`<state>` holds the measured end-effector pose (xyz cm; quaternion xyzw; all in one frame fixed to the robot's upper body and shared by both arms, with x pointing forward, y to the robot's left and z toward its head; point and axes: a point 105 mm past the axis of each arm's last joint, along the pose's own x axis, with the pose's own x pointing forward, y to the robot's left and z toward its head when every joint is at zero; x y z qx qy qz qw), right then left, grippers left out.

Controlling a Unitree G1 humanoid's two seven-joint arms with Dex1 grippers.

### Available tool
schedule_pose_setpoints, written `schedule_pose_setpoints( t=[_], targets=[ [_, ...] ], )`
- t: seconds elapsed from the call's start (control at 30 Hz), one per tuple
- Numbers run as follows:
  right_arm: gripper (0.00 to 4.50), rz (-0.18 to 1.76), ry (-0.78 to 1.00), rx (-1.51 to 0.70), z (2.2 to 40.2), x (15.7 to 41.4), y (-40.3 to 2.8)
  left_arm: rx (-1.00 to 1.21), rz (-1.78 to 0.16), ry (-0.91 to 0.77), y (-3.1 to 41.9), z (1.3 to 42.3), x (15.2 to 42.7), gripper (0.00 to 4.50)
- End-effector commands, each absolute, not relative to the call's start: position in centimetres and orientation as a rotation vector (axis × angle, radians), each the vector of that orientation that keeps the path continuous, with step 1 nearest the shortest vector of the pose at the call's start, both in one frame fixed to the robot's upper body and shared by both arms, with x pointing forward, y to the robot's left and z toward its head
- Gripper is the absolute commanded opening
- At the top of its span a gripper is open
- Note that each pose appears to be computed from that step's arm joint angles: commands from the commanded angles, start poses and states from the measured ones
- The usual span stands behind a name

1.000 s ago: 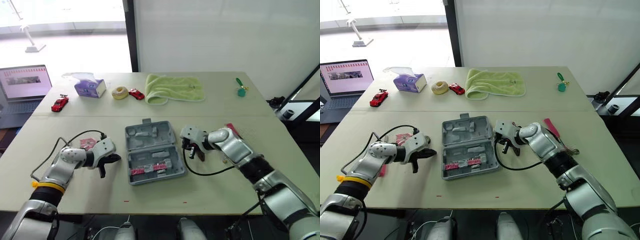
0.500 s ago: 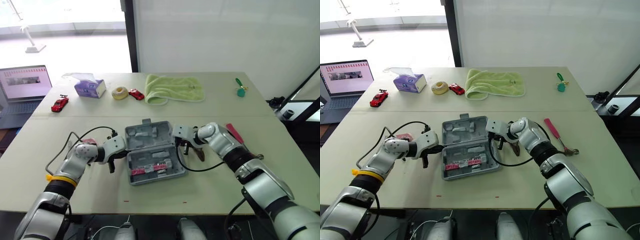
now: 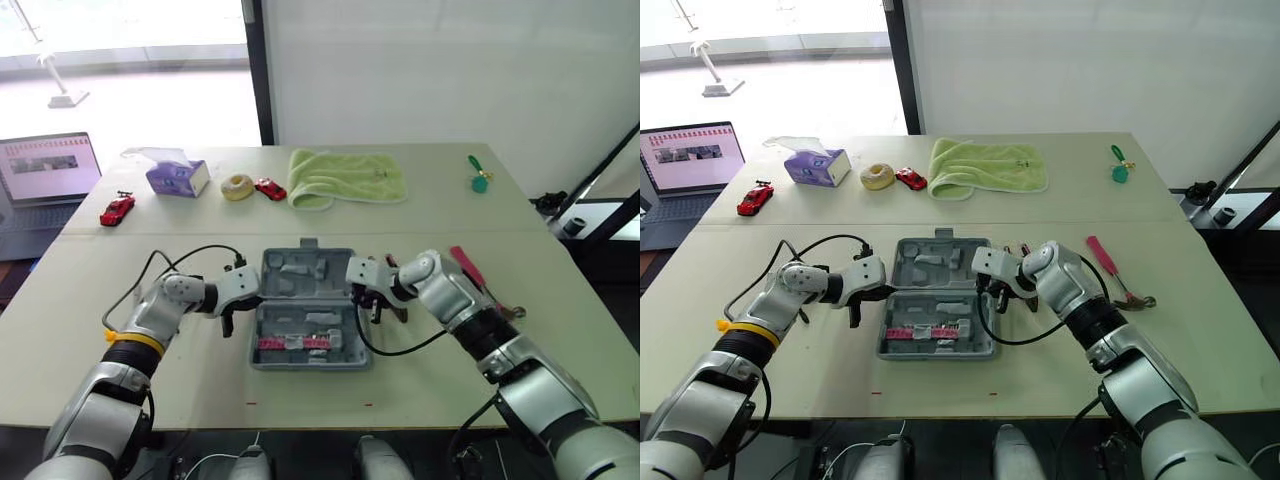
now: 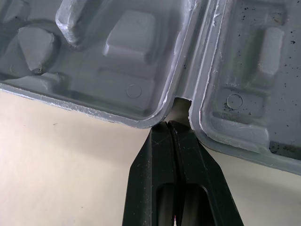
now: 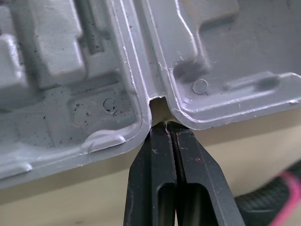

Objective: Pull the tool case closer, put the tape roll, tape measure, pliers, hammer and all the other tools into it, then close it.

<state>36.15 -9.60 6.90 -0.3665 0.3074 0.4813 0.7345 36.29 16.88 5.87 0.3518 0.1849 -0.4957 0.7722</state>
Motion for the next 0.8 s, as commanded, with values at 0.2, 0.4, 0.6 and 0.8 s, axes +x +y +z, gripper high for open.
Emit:
schedule_pose_setpoints(
  t=[0.2, 0.4, 0.6, 0.8],
  targets=[
    [0.06, 1.158, 0.672, -0.721, 5.7, 30.4, -7.2, 0.608, -1.339, 0.394, 16.3, 7.1, 29.9, 0.00],
    [0.06, 1.154, 0.702, -0.684, 5.4, 28.4, -7.0, 0.611, -1.348, 0.444, 16.8, 6.9, 28.7, 0.00],
    [0.06, 1.147, 0.722, -0.663, 5.0, 27.8, -6.8, 0.681, -1.319, 0.477, 17.4, 5.8, 29.1, 0.00],
    [0.06, 1.119, 0.733, -0.683, 4.9, 27.9, -7.4, 0.687, -1.407, 0.477, 16.0, 5.7, 27.8, 0.00]
  ],
)
